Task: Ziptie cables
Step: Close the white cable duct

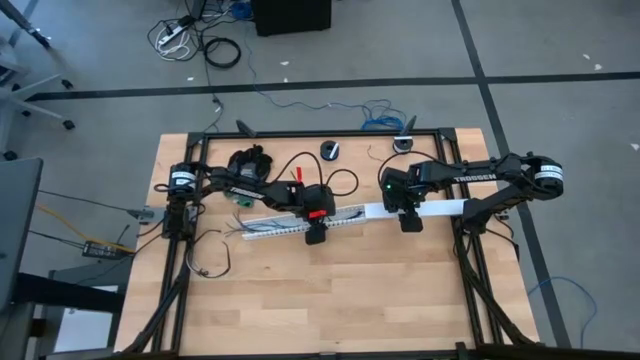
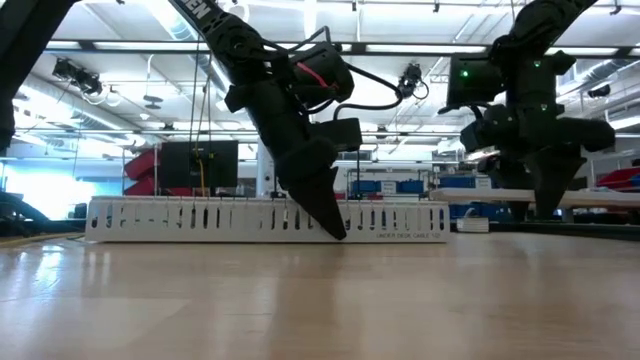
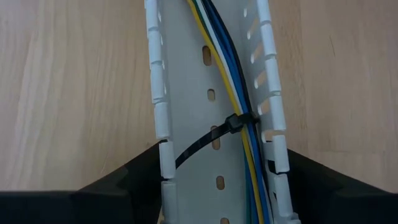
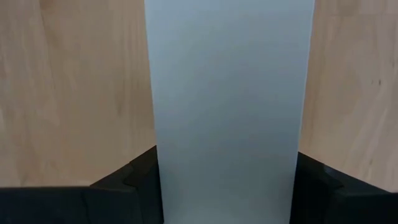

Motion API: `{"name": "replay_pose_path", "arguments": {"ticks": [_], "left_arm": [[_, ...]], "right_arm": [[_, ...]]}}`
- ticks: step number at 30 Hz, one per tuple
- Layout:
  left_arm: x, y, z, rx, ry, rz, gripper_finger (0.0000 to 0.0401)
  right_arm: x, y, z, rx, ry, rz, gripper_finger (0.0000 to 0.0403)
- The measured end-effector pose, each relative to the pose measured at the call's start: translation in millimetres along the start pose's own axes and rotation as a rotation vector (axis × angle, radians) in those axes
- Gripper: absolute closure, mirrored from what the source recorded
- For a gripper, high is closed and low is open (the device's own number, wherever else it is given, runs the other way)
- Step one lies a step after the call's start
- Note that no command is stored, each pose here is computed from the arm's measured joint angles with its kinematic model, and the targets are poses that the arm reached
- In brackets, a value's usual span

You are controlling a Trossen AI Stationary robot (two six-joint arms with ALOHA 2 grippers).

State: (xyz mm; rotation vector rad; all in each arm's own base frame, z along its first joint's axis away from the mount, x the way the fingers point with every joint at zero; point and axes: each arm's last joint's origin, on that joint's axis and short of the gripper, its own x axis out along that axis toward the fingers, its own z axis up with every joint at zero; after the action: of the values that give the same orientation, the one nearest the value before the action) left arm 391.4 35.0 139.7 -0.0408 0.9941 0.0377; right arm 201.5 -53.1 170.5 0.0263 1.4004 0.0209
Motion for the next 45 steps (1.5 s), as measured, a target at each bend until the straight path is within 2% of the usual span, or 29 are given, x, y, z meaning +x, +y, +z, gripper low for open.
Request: {"name": "replay_pose_path", "arguments": {"ticks": [22,34,45], "left_arm": [[0,0,1,0.029,-0.011,-0.001,0.0159],[0,0,3,0.025,-0.038,-0.016,0.0103],[-2,0,18,0.025,-0.191,-0.011,0.0096]], "right_arm": [[5,-3,-4,0.021,-0.001,-0.005,0.0172],[5,-4,-4,0.024,-0.001,-0.006,0.0173],[5,-4,-4,0.025,0.000,-0.006,0.0173]]}}
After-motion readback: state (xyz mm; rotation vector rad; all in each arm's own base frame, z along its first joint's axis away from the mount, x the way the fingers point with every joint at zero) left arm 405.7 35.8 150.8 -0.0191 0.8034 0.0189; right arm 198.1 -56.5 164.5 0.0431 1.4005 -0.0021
